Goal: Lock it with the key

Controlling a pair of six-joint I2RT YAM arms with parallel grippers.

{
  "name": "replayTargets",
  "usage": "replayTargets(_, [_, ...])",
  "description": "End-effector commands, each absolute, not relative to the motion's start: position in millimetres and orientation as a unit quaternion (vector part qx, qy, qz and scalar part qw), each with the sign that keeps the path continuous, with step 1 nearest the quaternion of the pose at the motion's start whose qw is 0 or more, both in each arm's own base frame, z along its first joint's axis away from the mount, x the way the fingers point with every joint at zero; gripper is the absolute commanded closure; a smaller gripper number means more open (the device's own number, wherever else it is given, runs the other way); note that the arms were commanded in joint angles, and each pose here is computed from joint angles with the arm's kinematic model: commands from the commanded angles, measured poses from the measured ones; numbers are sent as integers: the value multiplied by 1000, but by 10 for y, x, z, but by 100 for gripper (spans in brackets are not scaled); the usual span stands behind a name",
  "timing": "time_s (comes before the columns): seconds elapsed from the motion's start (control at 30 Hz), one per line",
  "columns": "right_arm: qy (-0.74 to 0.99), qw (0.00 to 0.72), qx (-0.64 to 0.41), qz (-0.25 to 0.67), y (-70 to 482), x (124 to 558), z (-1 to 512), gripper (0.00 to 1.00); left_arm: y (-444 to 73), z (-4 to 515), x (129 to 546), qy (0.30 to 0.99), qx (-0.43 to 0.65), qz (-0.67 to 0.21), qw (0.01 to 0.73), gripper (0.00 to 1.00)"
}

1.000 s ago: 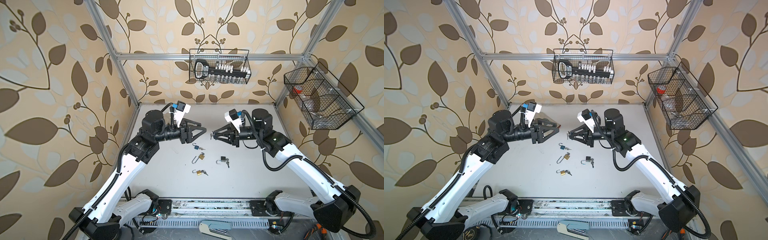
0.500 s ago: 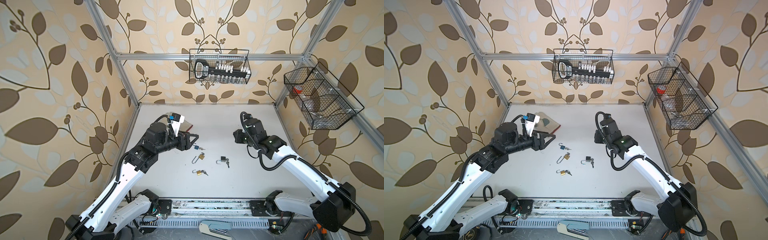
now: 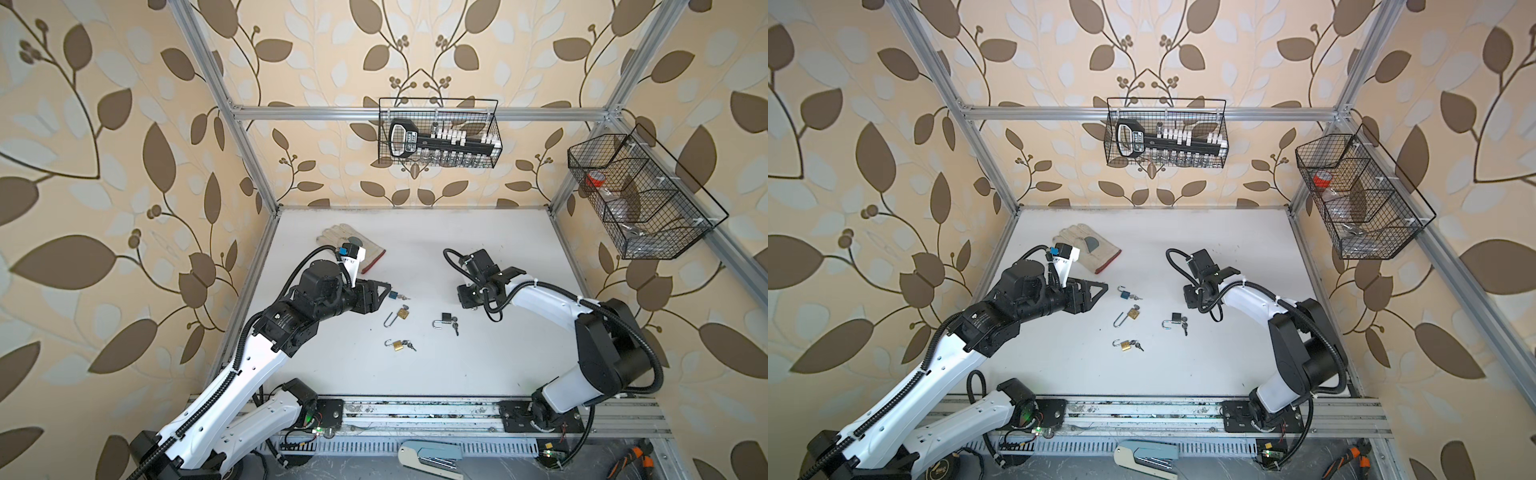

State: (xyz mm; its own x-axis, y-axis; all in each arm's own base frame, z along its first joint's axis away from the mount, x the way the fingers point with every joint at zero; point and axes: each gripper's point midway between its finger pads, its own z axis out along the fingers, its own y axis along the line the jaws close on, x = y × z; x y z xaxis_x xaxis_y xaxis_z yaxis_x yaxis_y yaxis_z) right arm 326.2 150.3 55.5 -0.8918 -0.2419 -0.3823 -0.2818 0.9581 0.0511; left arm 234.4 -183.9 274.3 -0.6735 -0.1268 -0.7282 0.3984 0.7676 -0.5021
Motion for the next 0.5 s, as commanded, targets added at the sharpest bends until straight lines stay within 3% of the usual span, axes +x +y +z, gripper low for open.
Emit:
replayTargets(0.0, [946, 207, -222, 116, 1899, 3396, 740, 100, -1680, 2748, 2331, 855, 53, -308, 414, 31])
replayTargets(0.13, [938, 198, -259, 121, 2070, 3363, 690, 100, -1662, 2705, 2312, 858, 47, -307, 409, 31])
replayTargets(0.47, [968, 144, -203, 17, 1515, 3324, 289, 100, -1737, 2586, 2327, 869, 52, -311, 383, 31])
